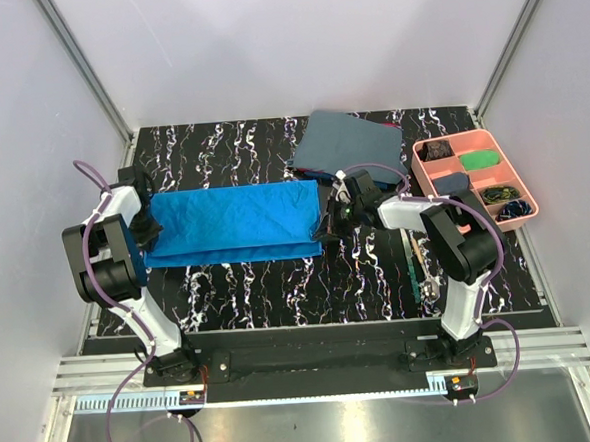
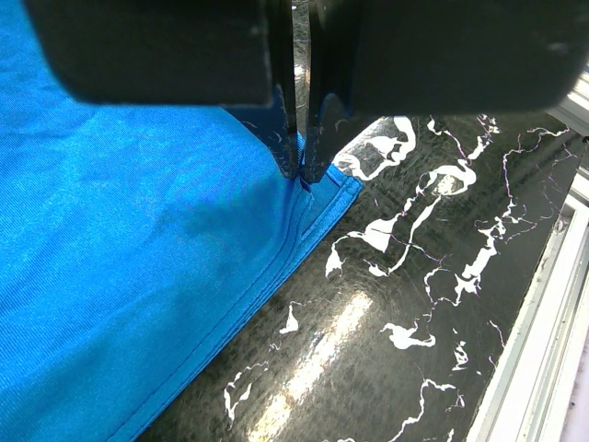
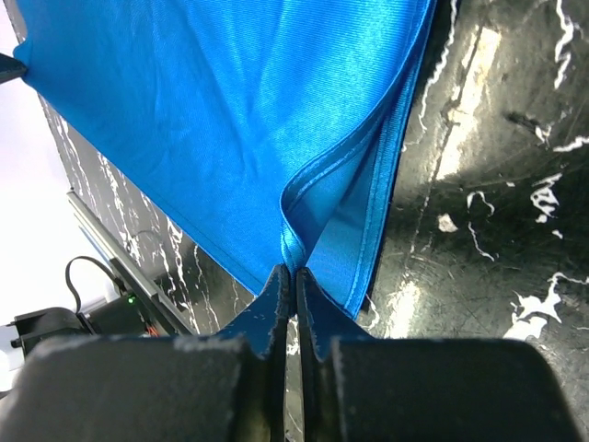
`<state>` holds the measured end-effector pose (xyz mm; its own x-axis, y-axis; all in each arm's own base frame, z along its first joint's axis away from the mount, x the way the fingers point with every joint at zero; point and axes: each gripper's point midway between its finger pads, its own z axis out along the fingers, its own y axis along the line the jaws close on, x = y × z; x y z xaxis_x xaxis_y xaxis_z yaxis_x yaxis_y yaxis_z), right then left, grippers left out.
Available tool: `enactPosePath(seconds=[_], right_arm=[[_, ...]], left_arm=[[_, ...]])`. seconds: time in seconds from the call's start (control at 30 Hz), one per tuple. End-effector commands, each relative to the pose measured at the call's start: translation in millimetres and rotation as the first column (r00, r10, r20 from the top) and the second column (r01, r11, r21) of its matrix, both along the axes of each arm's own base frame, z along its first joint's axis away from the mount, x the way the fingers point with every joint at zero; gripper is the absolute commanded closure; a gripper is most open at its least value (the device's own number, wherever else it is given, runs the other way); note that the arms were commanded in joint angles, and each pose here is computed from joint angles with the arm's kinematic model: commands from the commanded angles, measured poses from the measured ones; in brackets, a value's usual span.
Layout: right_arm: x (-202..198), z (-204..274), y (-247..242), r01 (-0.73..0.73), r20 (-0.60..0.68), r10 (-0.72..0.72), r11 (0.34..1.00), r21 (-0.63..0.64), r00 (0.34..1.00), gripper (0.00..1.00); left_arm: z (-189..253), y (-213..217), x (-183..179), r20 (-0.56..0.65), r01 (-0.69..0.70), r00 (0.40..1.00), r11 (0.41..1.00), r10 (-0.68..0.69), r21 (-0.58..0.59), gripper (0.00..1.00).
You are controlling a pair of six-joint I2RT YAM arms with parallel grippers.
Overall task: Fold the napkin into a case and place the utensils inside
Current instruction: Fold the rectangle-folded napkin at the center of the board.
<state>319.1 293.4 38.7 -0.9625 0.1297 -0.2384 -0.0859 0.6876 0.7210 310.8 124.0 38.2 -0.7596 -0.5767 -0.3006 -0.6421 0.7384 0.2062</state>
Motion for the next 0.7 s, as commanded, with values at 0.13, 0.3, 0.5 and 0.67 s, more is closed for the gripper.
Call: enactPosePath(seconds=[0.13, 0.3, 0.5, 0.67], right_arm=[[-11.4, -21.3, -1.1, 0.000, -0.049, 0.000, 1.000, 0.002, 0.999, 0.94], [-12.6, -36.0, -4.5, 0.010, -0.065, -0.011, 1.000, -0.024, 0.998, 0.93], [-14.6, -48.7, -8.2, 0.012, -0.080, -0.016, 0.999, -0.052, 0.997, 0.91], [-13.8, -45.4, -6.5, 0.010, -0.074, -0.013, 0.999, -0.040, 0.997, 0.90]], left_arm=[[7.2, 12.8, -1.0, 0.009, -0.017, 1.000, 0.998, 0.017, 0.063, 1.00], [7.8, 12.1, -0.4, 0.011, -0.018, 1.000, 0.998, 0.018, 0.061, 1.00], [12.8, 14.8, 0.7, 0.017, -0.010, 1.000, 0.997, 0.008, 0.073, 1.00], [10.6, 15.2, -2.3, -0.010, 0.001, 1.000, 0.997, 0.000, 0.073, 1.00]])
